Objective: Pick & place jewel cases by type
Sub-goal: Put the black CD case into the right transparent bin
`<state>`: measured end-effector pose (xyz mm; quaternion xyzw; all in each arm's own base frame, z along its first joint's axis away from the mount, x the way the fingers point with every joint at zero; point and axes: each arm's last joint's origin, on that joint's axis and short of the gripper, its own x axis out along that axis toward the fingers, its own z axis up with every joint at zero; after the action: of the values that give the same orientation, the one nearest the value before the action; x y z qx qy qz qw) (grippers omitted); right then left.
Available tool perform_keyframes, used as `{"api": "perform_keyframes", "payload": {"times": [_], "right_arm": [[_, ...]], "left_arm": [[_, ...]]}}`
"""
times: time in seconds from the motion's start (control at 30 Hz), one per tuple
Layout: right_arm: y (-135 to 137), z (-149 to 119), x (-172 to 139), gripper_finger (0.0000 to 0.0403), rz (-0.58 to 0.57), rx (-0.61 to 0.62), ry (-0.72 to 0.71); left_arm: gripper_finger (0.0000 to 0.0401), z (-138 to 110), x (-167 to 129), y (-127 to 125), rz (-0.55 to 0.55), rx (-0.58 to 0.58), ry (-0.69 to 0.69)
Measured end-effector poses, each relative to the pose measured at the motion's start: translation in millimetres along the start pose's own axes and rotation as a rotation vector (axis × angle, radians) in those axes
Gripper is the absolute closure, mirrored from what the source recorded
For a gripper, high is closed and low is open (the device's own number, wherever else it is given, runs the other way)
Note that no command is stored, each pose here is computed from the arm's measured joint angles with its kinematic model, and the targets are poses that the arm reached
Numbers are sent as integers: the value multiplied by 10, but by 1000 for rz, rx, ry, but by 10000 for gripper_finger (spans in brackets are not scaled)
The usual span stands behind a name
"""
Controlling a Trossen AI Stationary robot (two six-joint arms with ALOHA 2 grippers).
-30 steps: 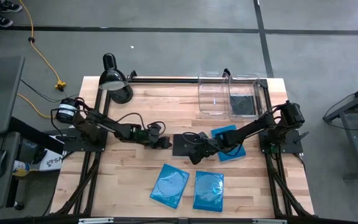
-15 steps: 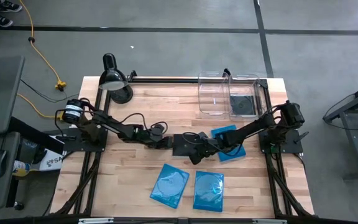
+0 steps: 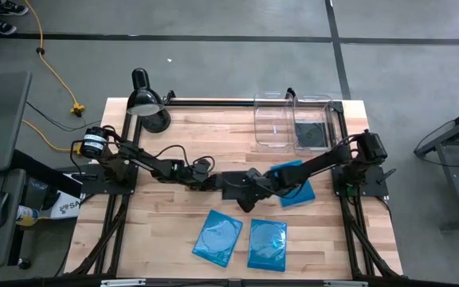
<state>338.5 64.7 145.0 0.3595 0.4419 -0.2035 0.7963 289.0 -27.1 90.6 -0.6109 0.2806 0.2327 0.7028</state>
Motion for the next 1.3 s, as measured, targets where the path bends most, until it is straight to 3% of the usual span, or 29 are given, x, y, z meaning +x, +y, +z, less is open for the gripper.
{"api": "perform_keyframes", "payload": {"times": [0.27,0.43,0.67,1.3], "right_arm": [[308,273,-395,403,-21,-16,-107],[129,233,-467,403,-161,68,-95],[-218,21,-251,403,-202,217,-32],[-630,-121,21,403,0,404,23]], "left_arm": [[165,4,0,0,1,-6,-12],[165,6,1,-3,-4,-7,-21],[165,10,1,-5,-10,-8,-34],[165,12,2,-6,-11,5,-43]]}}
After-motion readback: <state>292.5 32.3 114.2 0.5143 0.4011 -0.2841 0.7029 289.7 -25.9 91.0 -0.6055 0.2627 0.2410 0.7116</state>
